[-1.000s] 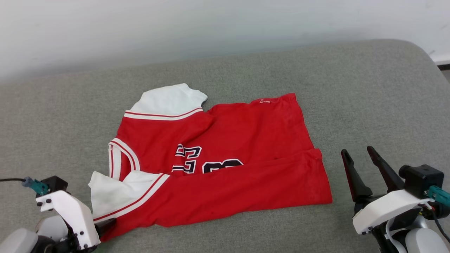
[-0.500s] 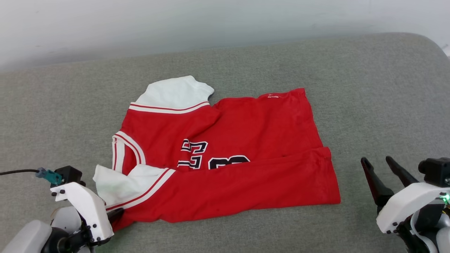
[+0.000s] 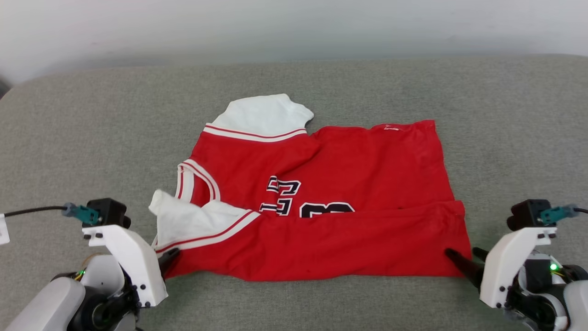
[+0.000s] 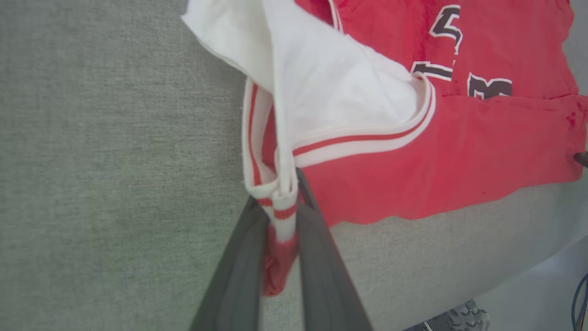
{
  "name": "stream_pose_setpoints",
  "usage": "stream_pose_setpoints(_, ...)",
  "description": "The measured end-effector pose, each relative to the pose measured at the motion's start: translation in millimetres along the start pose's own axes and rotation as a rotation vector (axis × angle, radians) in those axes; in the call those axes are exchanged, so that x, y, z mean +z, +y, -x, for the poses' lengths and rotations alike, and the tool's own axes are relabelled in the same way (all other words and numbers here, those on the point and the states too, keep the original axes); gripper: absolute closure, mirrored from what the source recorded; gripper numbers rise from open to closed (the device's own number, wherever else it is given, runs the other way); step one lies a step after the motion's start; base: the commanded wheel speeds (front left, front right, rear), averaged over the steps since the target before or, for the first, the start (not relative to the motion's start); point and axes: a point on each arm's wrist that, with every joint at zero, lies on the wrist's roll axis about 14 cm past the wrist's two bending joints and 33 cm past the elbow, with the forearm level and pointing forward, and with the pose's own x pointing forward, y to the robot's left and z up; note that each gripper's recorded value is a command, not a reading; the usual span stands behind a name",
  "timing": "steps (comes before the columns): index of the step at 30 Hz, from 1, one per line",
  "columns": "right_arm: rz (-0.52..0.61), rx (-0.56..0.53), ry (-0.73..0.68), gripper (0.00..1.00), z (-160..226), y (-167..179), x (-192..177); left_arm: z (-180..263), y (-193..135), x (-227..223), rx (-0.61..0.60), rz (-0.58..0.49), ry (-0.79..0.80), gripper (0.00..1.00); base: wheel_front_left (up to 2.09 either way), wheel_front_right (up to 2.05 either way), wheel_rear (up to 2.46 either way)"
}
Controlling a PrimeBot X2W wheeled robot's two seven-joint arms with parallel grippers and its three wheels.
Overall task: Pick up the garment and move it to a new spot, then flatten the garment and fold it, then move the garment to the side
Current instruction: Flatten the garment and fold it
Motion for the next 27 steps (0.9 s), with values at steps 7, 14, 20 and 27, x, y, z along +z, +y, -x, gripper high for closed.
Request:
stream_pose_setpoints(7,-0.036,0.057,0.085,0.18,-26.4,16.5,-9.3,1.8,0.0,4.1,0.006,-0.002,-0.019,1.0,0.0,0.0,0.0)
stream_pose_setpoints(14,-0.067,0.101,0.094,1.0,-30.1,26.4,-12.3,3.8,-4.4,1.4,-0.01,0.008,-0.026,1.0,0.0,0.0,0.0)
stream_pose_setpoints(20,-0.041,0.125,0.041,1.0,-21.6,31.2,-3.2,11.2,-9.0,4.7,-0.022,0.004,-0.065,1.0,0.0,0.0,0.0)
stream_pose_setpoints(27,0.023,0.17,-0.06,1.0,-4.0,44.3,21.6,26.8,-19.3,15.9,-0.059,-0.036,-0.133,1.0,0.0,0.0,0.0)
